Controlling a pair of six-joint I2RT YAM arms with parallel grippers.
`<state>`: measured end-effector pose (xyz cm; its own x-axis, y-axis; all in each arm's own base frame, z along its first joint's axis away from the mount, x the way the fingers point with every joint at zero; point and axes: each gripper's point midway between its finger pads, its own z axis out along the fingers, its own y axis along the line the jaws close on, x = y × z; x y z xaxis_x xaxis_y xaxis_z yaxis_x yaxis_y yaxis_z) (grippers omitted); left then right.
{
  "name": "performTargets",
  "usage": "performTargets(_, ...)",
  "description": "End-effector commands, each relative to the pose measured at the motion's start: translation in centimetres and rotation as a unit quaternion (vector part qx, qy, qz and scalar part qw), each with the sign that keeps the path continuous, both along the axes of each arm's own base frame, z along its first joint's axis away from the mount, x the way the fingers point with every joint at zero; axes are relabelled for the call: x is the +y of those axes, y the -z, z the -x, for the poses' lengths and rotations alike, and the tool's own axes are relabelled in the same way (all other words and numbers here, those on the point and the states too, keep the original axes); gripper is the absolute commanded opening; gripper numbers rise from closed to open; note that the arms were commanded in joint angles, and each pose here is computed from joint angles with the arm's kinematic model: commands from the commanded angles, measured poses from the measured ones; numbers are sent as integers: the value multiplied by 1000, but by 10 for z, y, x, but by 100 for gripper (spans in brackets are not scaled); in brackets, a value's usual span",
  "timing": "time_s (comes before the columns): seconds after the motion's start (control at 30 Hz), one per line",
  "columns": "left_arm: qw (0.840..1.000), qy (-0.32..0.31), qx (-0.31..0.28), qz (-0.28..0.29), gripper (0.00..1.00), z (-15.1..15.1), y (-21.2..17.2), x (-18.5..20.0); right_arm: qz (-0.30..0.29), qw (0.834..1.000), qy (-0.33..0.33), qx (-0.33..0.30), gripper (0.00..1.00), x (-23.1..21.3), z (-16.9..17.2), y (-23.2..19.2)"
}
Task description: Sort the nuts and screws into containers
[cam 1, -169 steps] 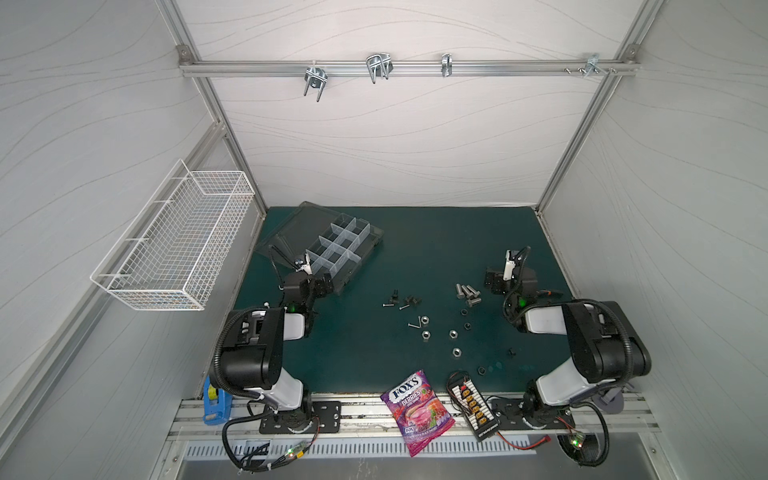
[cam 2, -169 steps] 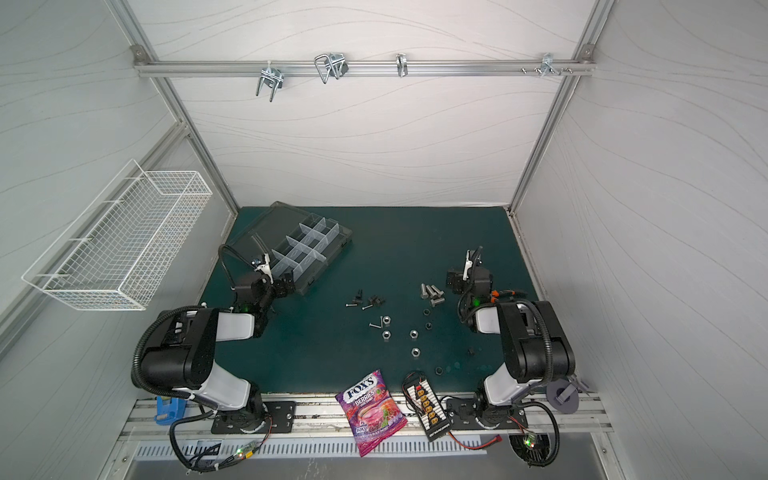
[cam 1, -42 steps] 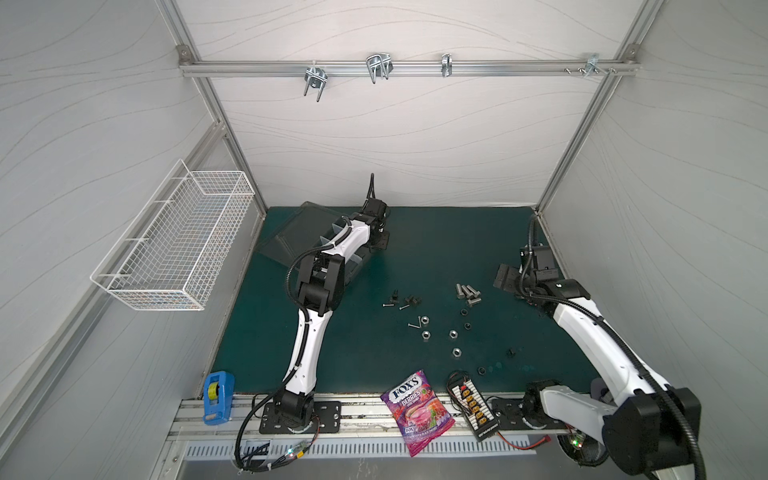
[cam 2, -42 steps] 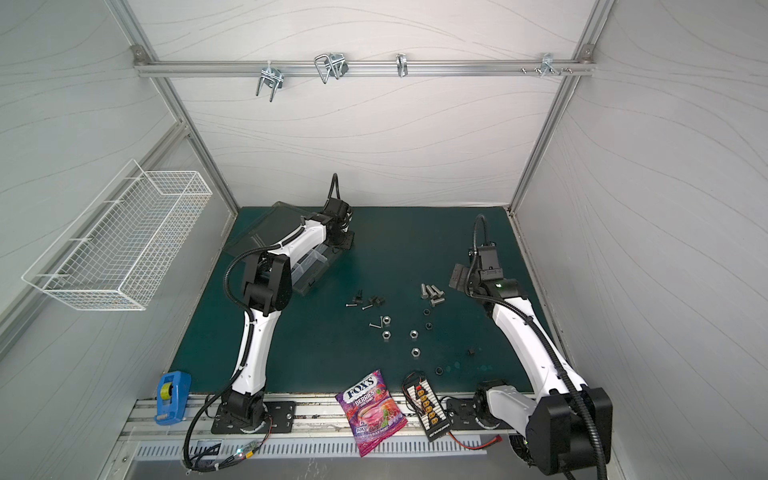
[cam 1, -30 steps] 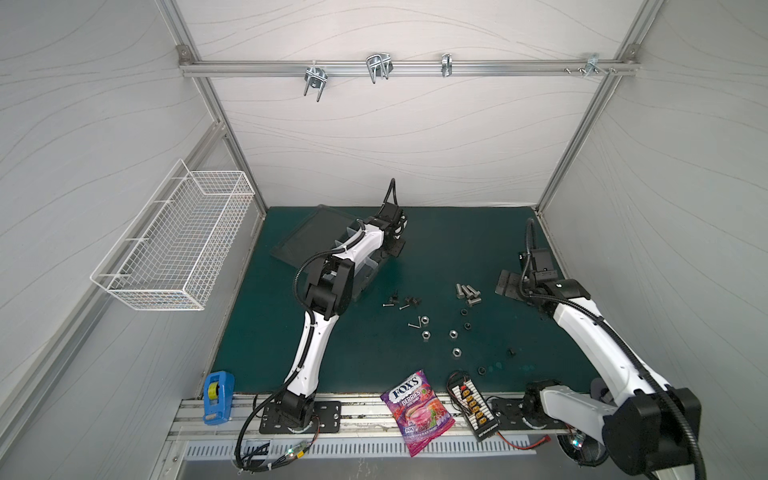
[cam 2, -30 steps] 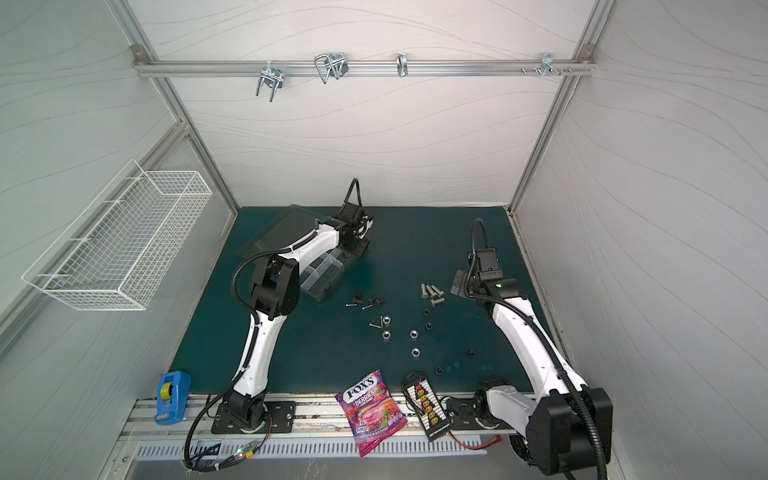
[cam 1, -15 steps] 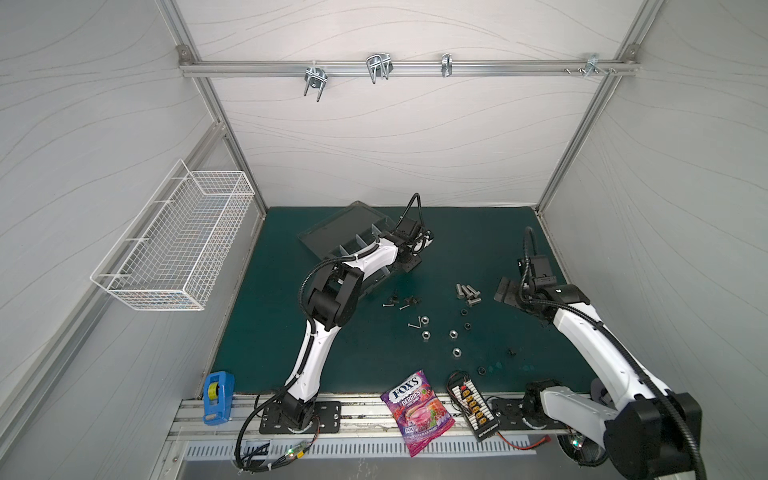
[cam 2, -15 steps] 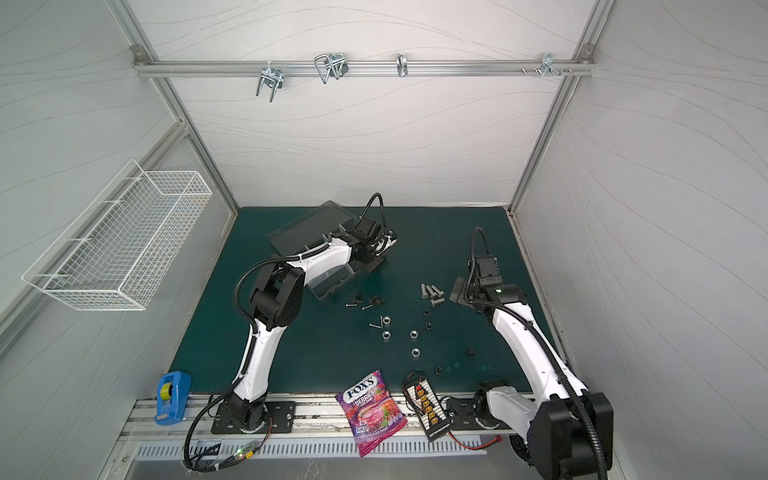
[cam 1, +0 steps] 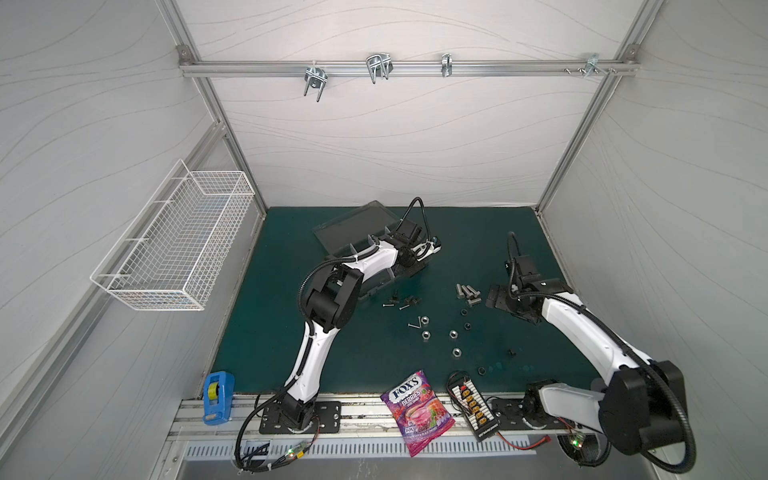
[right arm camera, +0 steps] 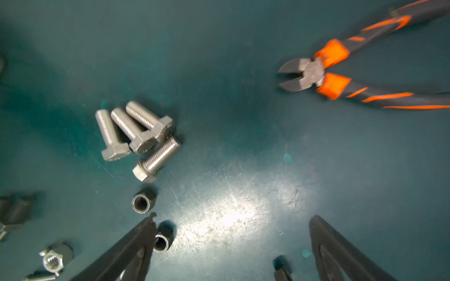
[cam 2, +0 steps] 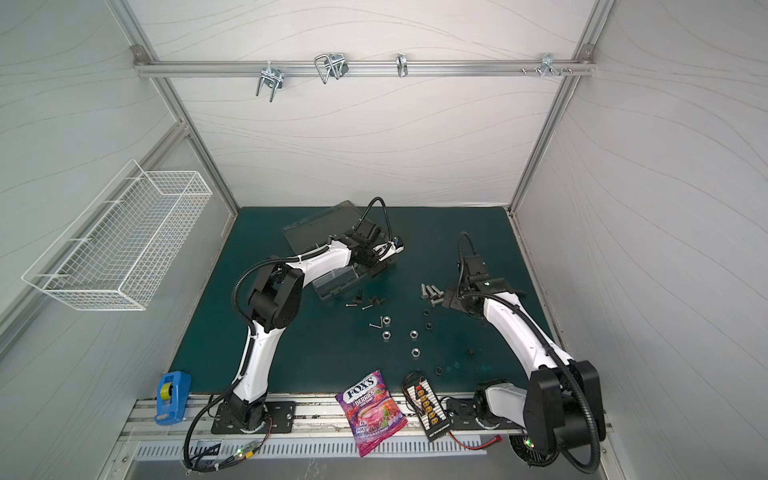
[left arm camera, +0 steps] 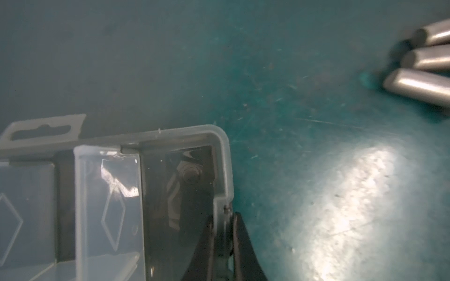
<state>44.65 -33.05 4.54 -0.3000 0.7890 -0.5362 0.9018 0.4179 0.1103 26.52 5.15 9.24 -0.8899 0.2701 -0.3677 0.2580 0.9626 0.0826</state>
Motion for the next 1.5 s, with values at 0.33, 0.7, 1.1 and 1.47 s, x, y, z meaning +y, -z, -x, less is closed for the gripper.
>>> performTargets(0.33, 997, 51, -50, 26, 44, -3, -38, -14, 6, 998, -54, 35, 91, 41, -10, 12)
performTargets(0.7, 982, -129, -111, 87, 59, -17, -151, 16, 16, 997, -62, 32, 93, 53, -14, 12)
performTargets(1.1, 848, -497, 80, 163, 55, 66, -98, 81, 35, 997, -64, 6, 99, 46, -20, 0)
performTargets(1.47, 843, -522, 93, 92, 49, 98, -35, 92, 36, 997, -65, -6, 99, 45, -22, -6)
